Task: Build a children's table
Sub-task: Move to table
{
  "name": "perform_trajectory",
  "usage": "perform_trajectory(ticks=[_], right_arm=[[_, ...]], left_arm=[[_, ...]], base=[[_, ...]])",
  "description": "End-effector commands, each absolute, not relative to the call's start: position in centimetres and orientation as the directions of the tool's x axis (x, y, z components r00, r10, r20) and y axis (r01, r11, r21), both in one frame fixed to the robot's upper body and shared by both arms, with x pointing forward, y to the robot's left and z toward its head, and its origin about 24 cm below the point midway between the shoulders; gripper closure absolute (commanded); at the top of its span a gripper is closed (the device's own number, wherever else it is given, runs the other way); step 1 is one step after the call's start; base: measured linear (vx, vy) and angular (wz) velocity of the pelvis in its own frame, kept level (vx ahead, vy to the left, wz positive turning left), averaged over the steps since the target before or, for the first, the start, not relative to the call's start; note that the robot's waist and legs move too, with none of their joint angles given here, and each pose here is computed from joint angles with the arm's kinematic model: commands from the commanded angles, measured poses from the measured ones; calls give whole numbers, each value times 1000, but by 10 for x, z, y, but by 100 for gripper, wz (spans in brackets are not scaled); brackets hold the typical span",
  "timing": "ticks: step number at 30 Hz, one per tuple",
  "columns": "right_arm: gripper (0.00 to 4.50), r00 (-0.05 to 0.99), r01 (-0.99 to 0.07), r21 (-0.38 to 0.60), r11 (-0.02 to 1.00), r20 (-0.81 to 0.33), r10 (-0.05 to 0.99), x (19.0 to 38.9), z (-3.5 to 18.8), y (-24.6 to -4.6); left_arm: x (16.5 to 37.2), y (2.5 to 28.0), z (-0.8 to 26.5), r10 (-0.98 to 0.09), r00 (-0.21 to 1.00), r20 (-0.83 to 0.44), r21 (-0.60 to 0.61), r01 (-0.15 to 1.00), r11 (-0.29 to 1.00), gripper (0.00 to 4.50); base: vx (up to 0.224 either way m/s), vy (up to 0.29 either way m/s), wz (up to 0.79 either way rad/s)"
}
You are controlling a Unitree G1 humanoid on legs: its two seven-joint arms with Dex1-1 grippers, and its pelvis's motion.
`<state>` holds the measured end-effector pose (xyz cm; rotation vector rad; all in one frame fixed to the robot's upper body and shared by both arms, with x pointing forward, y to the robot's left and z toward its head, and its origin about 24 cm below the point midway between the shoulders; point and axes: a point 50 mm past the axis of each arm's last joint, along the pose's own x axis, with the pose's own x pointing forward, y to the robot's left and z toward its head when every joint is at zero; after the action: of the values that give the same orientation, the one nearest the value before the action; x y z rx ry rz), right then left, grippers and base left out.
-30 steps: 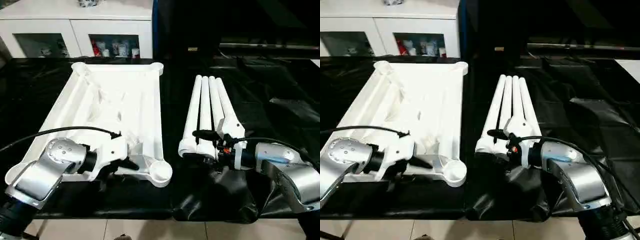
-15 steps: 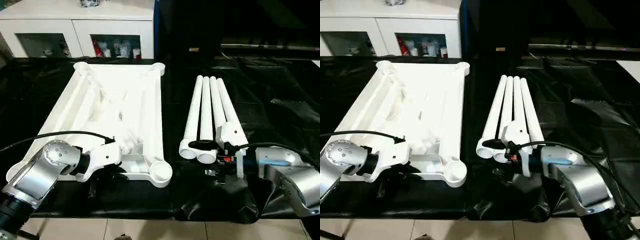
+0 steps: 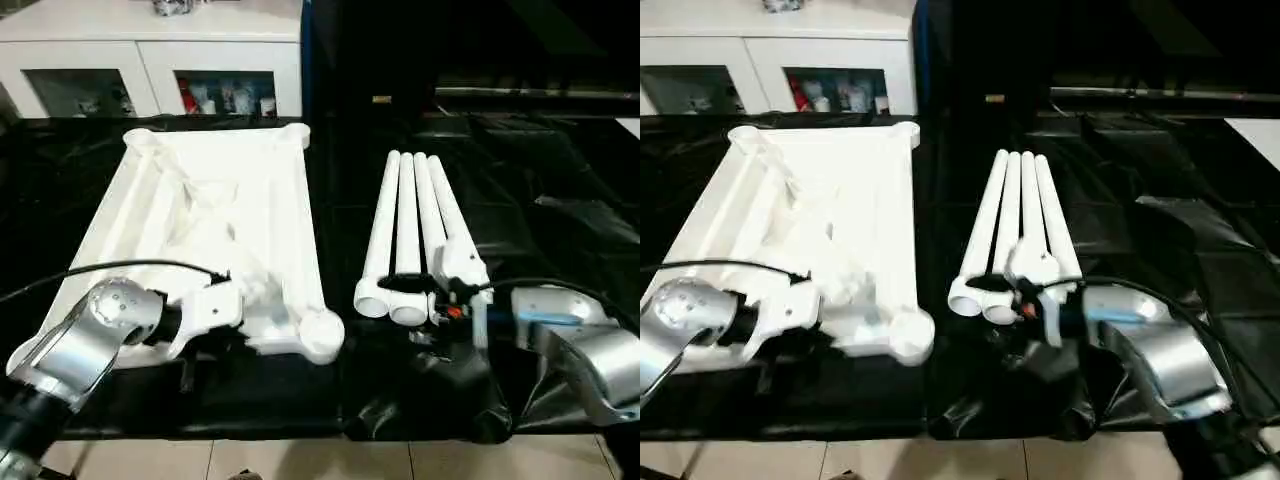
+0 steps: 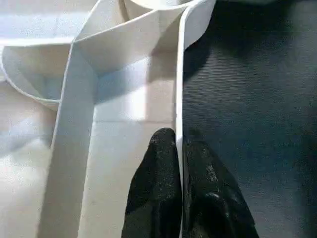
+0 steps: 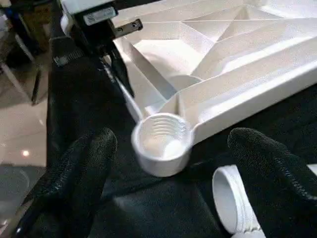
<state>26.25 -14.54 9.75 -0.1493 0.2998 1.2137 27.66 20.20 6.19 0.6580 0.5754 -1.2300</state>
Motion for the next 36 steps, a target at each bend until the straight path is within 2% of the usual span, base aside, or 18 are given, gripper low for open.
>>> perform_trajectory(ticks=[1, 5, 12, 17, 19, 21, 22, 23, 26, 27, 32, 33, 36], right_arm=[[50, 342, -930, 18, 366, -315, 885, 267, 100, -147], [50, 344, -931, 12, 365, -311, 886, 271, 101, -145], [50, 365, -925, -14, 379, -309, 878, 275, 102, -145], [50, 394, -914, -29, 406, -307, 866, 279, 104, -144], [50, 401, -910, -28, 413, -306, 863, 279, 104, -144], [50, 462, -874, -9, 485, -325, 825, 285, 104, -147], [50, 478, -863, 3, 506, -323, 817, 287, 106, -147], [50, 484, -858, 7, 513, -321, 814, 287, 106, -147], [50, 512, -837, 28, 547, -318, 798, 292, 110, -145], [50, 521, -830, 35, 556, -305, 797, 294, 113, -143], [50, 661, -690, 89, 718, -326, 676, 325, 124, -137], [21, 682, -662, 105, 743, -328, 654, 331, 126, -136], [9, 746, -540, 158, 827, -364, 557, 350, 126, -131]], left_arm=[[289, 222, 70, -587, 373, -719, 252, 926, 280, 446], [297, 232, 73, -553, 428, -715, 336, 904, 265, 446], [303, 239, 79, -568, 457, -684, 396, 887, 237, 446], [303, 237, 82, -591, 448, -671, 392, 891, 230, 446], [303, 238, 82, -585, 451, -674, 388, 890, 239, 402], [305, 240, 88, -606, 426, -672, 299, 905, 304, 402], [305, 240, 92, -620, 427, -658, 295, 904, 309, 402], [306, 240, 93, -625, 431, -651, 301, 902, 308, 370], [307, 239, 101, -649, 438, -622, 307, 899, 313, 360], [306, 239, 104, -657, 444, -610, 315, 896, 313, 328], [297, 241, 127, -686, 477, -550, 306, 879, 366, 299], [296, 242, 131, -688, 483, -541, 302, 876, 376, 273], [295, 232, 141, -712, 496, -497, 312, 868, 387, 260]], base=[[0, 0, 0], [0, 0, 0], [0, 0, 0], [0, 0, 0], [0, 0, 0], [0, 0, 0], [0, 0, 0], [0, 0, 0], [0, 0, 0], [0, 0, 0], [0, 0, 0], [0, 0, 0], [0, 0, 0]])
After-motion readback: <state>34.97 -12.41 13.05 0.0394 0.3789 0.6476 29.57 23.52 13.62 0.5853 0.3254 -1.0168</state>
